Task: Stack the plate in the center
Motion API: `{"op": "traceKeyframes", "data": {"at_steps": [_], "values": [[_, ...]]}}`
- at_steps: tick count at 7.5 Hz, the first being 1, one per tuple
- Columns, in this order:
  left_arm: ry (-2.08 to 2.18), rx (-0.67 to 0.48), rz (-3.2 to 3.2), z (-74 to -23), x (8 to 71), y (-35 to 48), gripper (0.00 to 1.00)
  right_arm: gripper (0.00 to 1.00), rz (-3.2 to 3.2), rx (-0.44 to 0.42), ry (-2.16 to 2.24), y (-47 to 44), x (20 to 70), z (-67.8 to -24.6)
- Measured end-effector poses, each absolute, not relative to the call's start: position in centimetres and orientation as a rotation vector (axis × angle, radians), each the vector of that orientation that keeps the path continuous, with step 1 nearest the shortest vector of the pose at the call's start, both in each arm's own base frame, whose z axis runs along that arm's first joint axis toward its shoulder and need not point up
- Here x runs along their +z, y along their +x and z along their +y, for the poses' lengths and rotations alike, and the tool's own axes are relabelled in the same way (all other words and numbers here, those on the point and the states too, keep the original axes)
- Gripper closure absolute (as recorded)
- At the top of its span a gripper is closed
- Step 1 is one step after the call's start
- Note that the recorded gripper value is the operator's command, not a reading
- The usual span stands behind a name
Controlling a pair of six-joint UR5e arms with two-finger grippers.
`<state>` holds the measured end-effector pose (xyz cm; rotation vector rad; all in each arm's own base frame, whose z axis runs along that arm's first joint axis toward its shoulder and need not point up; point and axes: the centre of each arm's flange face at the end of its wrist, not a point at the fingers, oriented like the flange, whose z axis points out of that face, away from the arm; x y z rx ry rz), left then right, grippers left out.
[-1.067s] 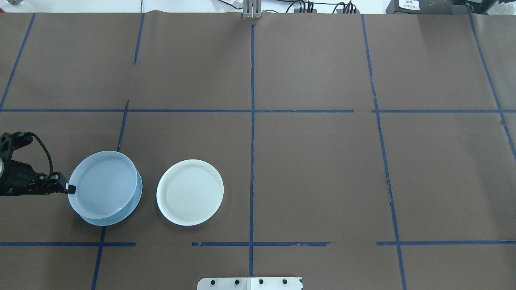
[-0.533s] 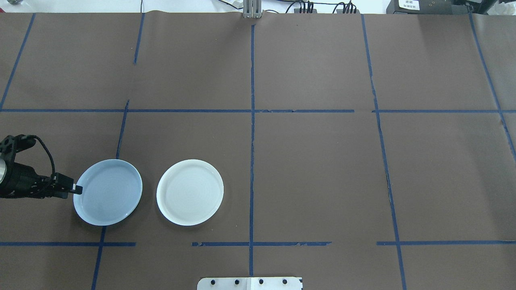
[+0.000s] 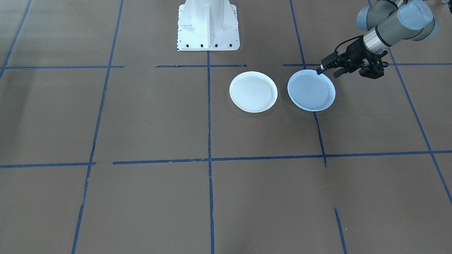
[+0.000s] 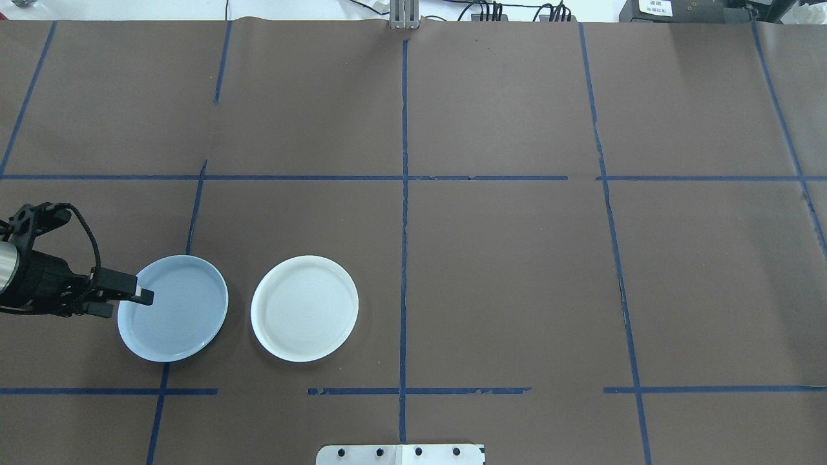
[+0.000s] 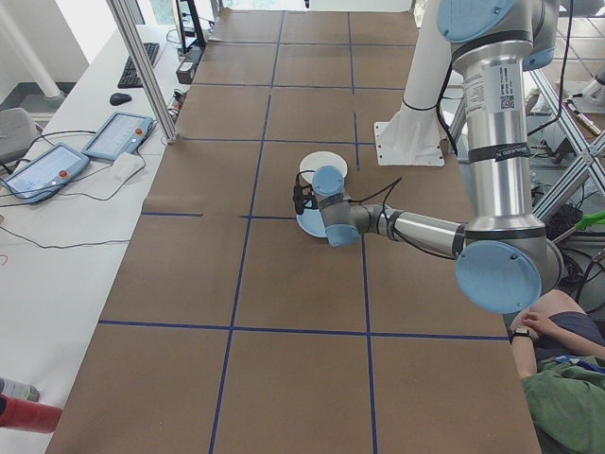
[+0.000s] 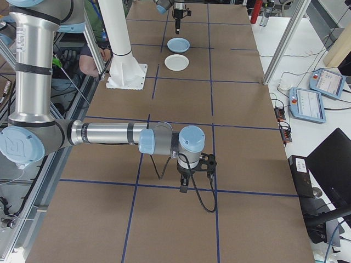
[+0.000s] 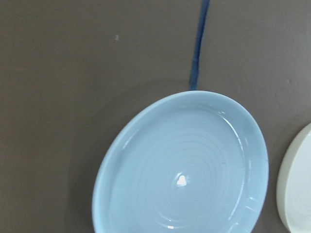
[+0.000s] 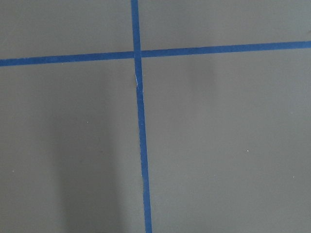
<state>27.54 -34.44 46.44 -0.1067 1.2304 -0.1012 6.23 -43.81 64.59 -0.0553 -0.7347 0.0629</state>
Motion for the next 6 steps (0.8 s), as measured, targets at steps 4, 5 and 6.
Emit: {"op": "traceKeyframes", "data": {"at_steps": [4, 5, 6], "values": [[-0.185, -0.202, 1.167, -32.9, 37.5, 37.8, 0.01, 0.00, -0.735, 0.063, -0.055, 6.2, 64.6, -43.8], [-0.209, -0.227, 1.152, -32.6, 36.2, 41.1, 0.05, 0.00, -0.735, 0.063, -0.055, 6.2, 64.6, -43.8], [-0.215, -0.249, 1.139, -32.6, 35.7, 43.7, 0.05, 0.00, -0.735, 0.063, -0.055, 6.2, 64.6, -43.8]]}}
